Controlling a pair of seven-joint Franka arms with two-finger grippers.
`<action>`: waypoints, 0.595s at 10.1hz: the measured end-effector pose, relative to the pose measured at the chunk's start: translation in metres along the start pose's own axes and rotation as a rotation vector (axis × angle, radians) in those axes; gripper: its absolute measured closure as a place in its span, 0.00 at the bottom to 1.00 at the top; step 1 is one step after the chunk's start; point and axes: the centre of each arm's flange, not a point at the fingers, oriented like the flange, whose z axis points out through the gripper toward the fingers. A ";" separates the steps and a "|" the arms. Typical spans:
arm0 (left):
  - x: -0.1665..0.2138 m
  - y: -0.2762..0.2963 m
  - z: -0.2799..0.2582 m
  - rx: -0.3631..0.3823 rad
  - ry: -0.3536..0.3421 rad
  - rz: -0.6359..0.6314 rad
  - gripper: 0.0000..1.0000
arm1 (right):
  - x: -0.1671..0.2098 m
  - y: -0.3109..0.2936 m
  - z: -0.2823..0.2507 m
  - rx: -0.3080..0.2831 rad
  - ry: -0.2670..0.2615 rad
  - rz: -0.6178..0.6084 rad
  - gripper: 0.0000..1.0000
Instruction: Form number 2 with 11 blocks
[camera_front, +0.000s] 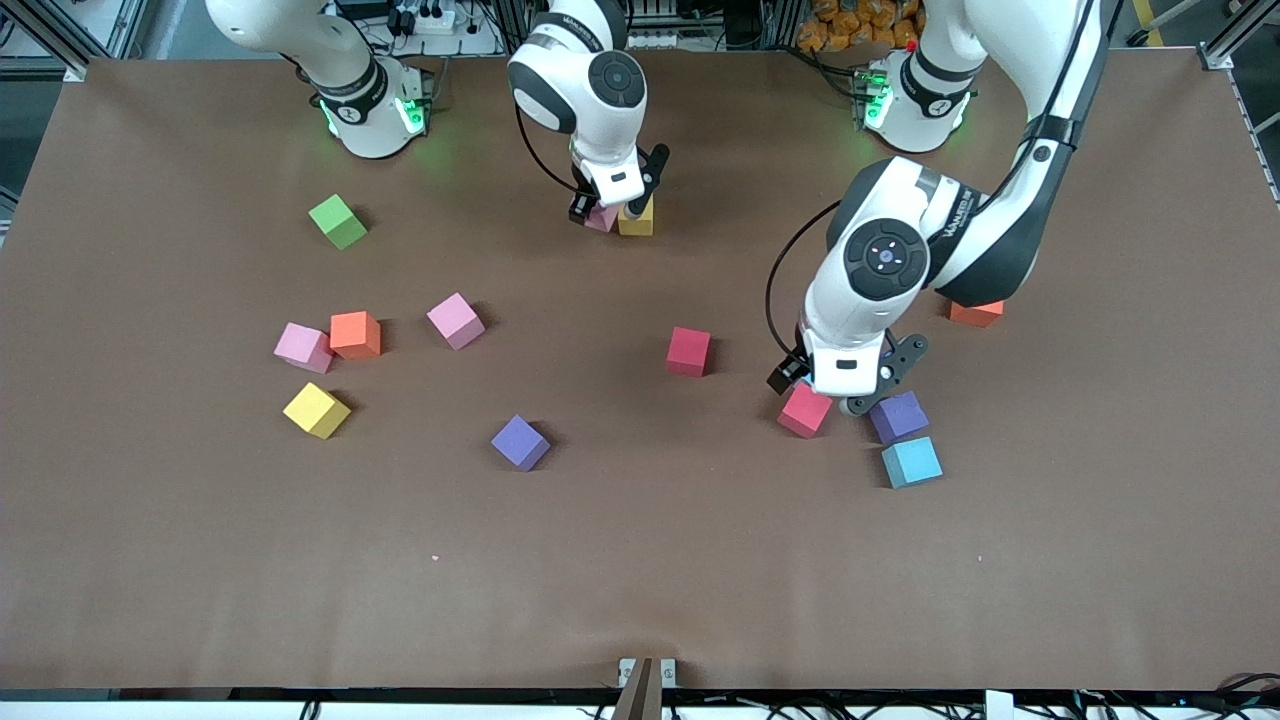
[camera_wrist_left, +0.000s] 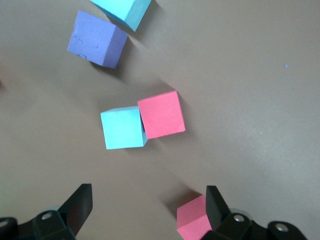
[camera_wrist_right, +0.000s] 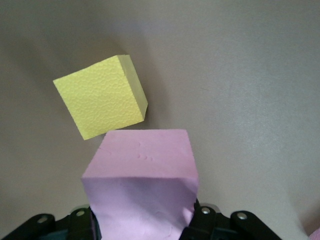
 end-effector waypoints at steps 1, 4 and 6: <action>0.005 -0.002 -0.003 -0.001 0.002 0.004 0.00 | 0.000 -0.001 0.001 0.000 -0.001 -0.034 0.40; 0.015 -0.009 -0.019 -0.011 0.013 -0.006 0.00 | -0.001 -0.003 0.002 -0.004 -0.006 -0.122 0.40; 0.017 -0.013 -0.027 -0.018 0.018 -0.012 0.00 | -0.004 -0.004 0.006 -0.024 -0.023 -0.167 0.40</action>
